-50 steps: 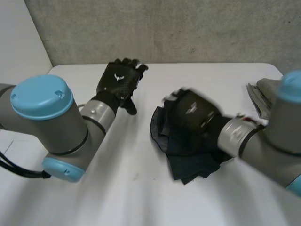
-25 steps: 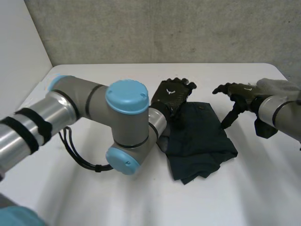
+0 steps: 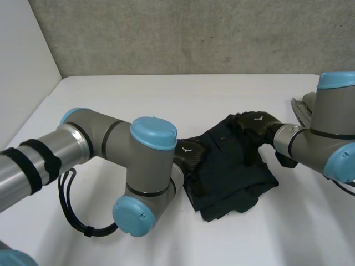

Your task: Fold the laundry.

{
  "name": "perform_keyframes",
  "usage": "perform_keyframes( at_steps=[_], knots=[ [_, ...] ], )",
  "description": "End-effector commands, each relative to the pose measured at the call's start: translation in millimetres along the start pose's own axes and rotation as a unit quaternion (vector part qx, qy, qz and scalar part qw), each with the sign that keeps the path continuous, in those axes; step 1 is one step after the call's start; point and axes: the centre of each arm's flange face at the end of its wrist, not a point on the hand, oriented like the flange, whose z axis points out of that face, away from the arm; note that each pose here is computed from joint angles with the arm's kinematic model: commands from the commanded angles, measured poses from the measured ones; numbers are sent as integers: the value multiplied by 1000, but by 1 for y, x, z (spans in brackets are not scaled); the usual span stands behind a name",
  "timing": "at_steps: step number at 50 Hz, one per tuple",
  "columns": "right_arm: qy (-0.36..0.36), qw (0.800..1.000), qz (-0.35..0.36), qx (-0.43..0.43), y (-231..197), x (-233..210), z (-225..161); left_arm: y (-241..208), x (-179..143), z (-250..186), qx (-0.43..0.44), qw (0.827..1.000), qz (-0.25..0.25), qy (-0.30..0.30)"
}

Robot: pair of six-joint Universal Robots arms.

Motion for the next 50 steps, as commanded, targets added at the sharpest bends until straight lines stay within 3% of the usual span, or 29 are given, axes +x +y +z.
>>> perform_keyframes(
  at_steps=[1, 13, 19, 26, 40, 44, 50],
  knots=[
    [-16, 999, -26, -42, 19, -10, -3, -24, -4, -10, 32, 999, 0, -5],
    [-15, 998, -42, -46, 33, -13, -7, -58, -2, -5, 120, 993, -2, -9],
    [-16, 998, -37, -45, 34, -15, -8, -30, 12, 6, 86, 996, 16, -6],
    [-6, 999, -39, -34, 32, -11, -9, -12, 0, 10, 48, 995, 59, -65],
    [-5, 999, -41, -31, 34, -11, -7, 8, -8, 10, 11, 995, 74, -71],
    [-3, 999, -43, -27, 30, -11, -9, 3, -8, 7, 18, 995, 73, -71],
    [7, 1000, -30, 7, 12, -10, -20, -41, -13, -14, 71, 993, 60, -76]
  ],
)
